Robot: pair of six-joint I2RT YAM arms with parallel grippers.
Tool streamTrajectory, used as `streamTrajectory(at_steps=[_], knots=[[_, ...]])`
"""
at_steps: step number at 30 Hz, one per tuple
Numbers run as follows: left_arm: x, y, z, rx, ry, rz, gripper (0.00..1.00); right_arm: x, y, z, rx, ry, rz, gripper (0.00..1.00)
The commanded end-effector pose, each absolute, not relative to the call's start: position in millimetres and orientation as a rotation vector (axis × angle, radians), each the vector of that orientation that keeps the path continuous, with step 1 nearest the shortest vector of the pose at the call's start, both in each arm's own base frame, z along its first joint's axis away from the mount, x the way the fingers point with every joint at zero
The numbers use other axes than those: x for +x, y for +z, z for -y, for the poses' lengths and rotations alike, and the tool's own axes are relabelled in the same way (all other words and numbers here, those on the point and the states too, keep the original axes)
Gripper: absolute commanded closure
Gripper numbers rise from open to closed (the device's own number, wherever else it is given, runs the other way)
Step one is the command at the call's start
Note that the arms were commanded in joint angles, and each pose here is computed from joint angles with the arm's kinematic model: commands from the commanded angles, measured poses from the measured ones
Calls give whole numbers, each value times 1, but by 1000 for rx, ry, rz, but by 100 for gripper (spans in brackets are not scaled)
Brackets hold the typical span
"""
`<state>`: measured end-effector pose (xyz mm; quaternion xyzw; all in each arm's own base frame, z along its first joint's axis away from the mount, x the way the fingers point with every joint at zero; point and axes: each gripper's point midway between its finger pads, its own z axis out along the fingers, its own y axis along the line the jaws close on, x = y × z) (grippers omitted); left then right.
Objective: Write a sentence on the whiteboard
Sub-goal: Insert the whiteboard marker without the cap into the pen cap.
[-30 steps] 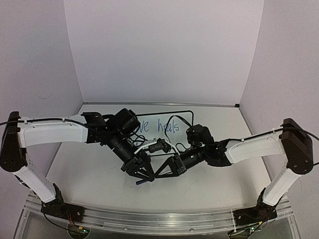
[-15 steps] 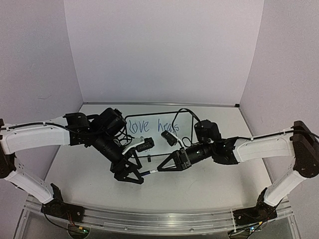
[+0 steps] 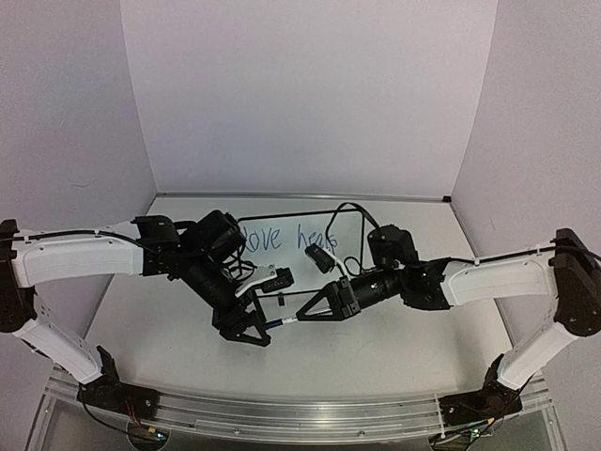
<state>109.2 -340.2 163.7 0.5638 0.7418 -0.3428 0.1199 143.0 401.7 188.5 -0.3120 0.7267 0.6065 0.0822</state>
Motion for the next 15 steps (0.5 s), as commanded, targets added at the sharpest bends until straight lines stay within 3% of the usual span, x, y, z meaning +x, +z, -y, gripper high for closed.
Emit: streamTrajectory(at_steps=[1,5,11,13,15], knots=[[109,181,350,1666,-1042,-2102,40,143,205,-402,-942,1831,-2097,100],[106,184,353,1675,-1077,-2088,53,144,203,-403,-942,1833,-2104,100],[100,183,356,1705,-1123,-2082,84,144,204,-404,-944,1835,-2103,100],[99,184,356,1709,-1130,-2074,98,143,203,-404,-946,1838,-2106,100],[98,186,356,1713,-1147,-2066,100,143,202,-404,-947,1839,-2110,100]])
